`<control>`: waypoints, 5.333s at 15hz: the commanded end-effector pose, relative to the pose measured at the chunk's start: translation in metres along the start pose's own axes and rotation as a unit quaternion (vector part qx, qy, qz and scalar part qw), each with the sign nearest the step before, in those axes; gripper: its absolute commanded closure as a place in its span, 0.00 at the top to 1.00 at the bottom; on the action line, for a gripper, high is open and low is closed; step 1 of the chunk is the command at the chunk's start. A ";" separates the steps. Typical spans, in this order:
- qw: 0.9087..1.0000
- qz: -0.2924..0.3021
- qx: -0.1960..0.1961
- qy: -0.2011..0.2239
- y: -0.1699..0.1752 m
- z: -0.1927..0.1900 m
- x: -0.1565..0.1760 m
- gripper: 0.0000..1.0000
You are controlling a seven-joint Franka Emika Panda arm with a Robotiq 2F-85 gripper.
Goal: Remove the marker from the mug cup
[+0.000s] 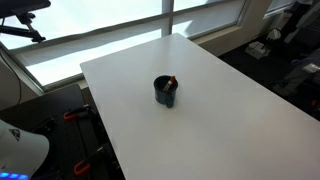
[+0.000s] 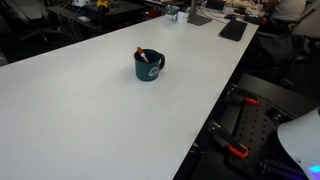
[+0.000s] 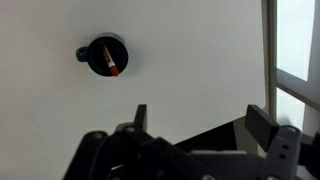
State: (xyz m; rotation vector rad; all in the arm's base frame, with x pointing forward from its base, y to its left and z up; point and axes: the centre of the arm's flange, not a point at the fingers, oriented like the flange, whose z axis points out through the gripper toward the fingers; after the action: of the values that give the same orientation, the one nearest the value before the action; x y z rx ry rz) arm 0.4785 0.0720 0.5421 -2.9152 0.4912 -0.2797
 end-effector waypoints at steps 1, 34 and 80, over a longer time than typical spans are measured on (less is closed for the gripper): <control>1.000 -0.001 0.000 -0.001 -0.001 0.001 0.001 1.00; 0.991 0.101 -0.059 -0.069 0.072 0.125 0.098 1.00; 0.968 0.137 -0.100 -0.186 0.110 0.291 0.125 1.00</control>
State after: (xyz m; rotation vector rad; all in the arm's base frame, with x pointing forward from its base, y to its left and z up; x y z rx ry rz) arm 0.6226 -0.0324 0.2584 -2.9281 0.8832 0.3760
